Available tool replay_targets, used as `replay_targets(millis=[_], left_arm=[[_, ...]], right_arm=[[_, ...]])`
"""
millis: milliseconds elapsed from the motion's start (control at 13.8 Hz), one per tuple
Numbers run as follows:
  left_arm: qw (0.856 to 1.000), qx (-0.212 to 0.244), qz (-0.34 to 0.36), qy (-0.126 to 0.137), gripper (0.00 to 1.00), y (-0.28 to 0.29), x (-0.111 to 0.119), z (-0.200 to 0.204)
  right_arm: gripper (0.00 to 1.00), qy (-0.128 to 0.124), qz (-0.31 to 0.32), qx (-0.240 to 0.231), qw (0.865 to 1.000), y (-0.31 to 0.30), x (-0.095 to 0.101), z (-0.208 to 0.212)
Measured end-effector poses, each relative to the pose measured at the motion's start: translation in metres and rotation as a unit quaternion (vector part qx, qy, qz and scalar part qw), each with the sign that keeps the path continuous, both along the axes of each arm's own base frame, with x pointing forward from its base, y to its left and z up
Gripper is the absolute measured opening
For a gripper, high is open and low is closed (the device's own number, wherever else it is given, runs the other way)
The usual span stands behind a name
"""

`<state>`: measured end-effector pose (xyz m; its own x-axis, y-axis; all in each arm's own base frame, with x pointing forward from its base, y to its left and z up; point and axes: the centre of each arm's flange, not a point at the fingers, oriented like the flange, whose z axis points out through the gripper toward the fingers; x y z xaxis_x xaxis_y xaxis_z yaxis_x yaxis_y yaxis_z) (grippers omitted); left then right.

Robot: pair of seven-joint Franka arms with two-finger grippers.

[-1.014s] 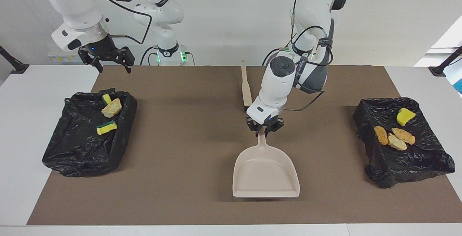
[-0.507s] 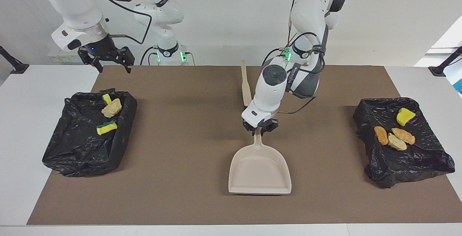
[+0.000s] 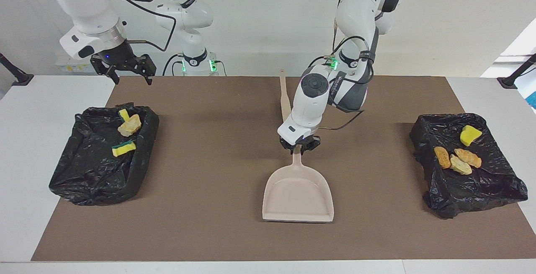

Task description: Sweep and dump trash in bin

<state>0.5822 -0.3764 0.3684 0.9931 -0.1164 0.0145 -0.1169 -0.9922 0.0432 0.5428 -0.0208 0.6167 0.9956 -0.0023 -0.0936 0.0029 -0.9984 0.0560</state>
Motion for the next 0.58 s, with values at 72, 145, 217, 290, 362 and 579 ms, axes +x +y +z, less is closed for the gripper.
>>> replay_targets(millis=[72, 145, 217, 290, 362, 579], left_arm=[[1.000, 0.000, 0.000, 0.000, 0.45, 0.000, 0.000, 0.000], [1.000, 0.000, 0.001, -0.001, 0.45, 0.001, 0.000, 0.001], [1.000, -0.001, 0.002, -0.003, 0.46, 0.002, 0.001, 0.004], [1.000, -0.002, 0.004, -0.007, 0.53, 0.005, 0.002, 0.010], [1.000, -0.003, 0.007, -0.013, 0.63, 0.009, 0.004, 0.018], [0.999, -0.001, 0.030, -0.021, 0.84, 0.040, 0.013, 0.052]], right_arm=[[1.00, 0.000, 0.000, 0.000, 1.000, 0.000, 0.000, 0.000], [1.00, 0.000, 0.000, 0.000, 1.000, 0.000, 0.000, 0.000], [1.00, 0.000, 0.000, 0.000, 1.000, 0.000, 0.000, 0.000], [1.00, 0.000, 0.000, 0.000, 1.000, 0.000, 0.000, 0.000], [1.00, 0.000, 0.000, 0.000, 1.000, 0.000, 0.000, 0.000], [1.00, 0.000, 0.000, 0.000, 1.000, 0.000, 0.000, 0.000]])
